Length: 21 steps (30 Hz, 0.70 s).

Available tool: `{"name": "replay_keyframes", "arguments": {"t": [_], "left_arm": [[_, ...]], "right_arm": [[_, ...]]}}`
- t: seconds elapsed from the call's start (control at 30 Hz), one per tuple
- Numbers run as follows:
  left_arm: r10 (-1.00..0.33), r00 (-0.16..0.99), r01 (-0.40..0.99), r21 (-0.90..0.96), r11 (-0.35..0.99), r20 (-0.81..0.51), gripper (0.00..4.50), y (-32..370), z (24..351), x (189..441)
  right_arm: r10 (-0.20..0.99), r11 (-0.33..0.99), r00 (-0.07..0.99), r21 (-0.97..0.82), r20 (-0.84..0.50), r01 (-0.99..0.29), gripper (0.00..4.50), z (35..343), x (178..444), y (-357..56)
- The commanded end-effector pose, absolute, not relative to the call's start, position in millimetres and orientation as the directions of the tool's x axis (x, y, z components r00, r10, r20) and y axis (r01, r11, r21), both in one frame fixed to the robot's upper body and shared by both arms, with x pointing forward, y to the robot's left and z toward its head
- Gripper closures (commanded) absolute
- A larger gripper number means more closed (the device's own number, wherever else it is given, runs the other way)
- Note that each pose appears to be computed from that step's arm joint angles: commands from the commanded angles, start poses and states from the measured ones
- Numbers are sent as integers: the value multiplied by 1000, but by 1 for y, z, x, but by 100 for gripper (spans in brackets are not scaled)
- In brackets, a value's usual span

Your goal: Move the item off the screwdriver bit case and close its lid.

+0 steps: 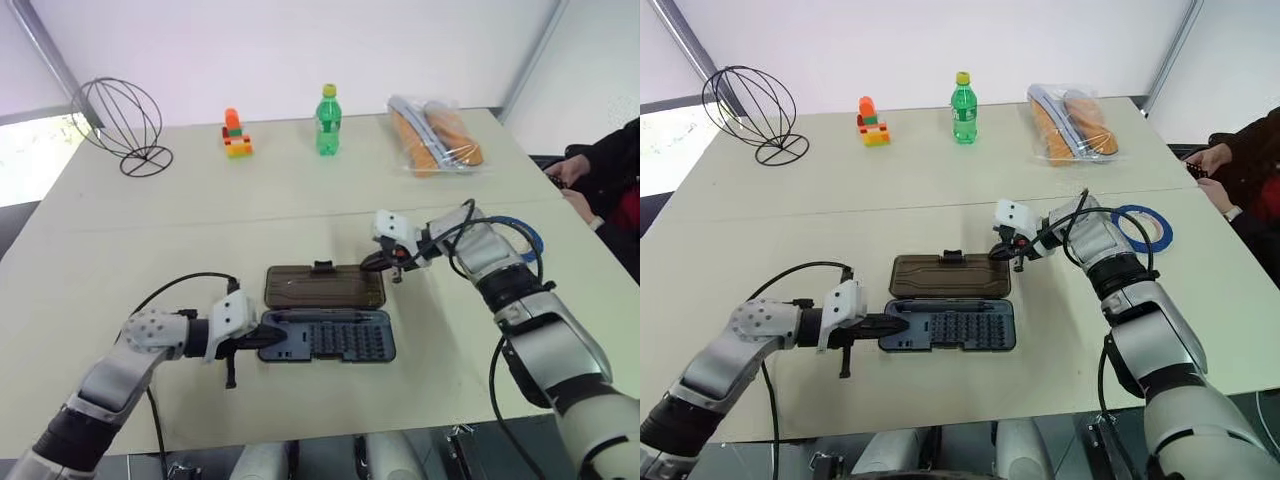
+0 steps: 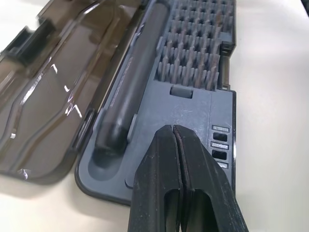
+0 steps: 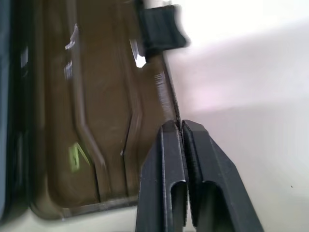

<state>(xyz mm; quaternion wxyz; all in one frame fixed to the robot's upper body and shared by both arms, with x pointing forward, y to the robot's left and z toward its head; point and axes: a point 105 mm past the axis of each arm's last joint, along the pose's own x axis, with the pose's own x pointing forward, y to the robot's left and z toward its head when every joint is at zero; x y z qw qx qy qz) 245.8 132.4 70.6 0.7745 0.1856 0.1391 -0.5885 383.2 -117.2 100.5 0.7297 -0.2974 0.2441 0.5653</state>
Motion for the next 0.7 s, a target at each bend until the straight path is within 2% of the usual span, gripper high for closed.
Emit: {"name": "replay_keyframes", "arguments": {"t": [0.03,0.1,0.2,0.3,0.37,0.53,0.7], "left_arm": [[-824,222,968,16,250,-521,450,139,34,229],[-825,230,964,5,265,-516,450,139,32,228],[-828,240,960,-2,280,-507,450,138,32,228],[-830,249,956,-9,292,-499,450,137,31,229],[-831,253,954,-13,299,-495,450,137,31,230],[-841,262,948,-37,316,-473,450,134,32,235],[-852,284,936,-67,346,-439,450,133,38,242]], "right_arm": [[637,169,218,-142,-739,-975,447,79,381,-115],[634,169,247,-180,-733,-969,447,79,385,-114],[672,196,346,-294,-654,-936,447,103,397,-109],[734,197,440,-458,-517,-867,447,150,402,-106],[761,194,460,-516,-458,-834,447,169,398,-105],[806,183,460,-583,-372,-792,447,199,364,-102],[792,141,469,-630,-392,-764,447,185,332,-100]]}}
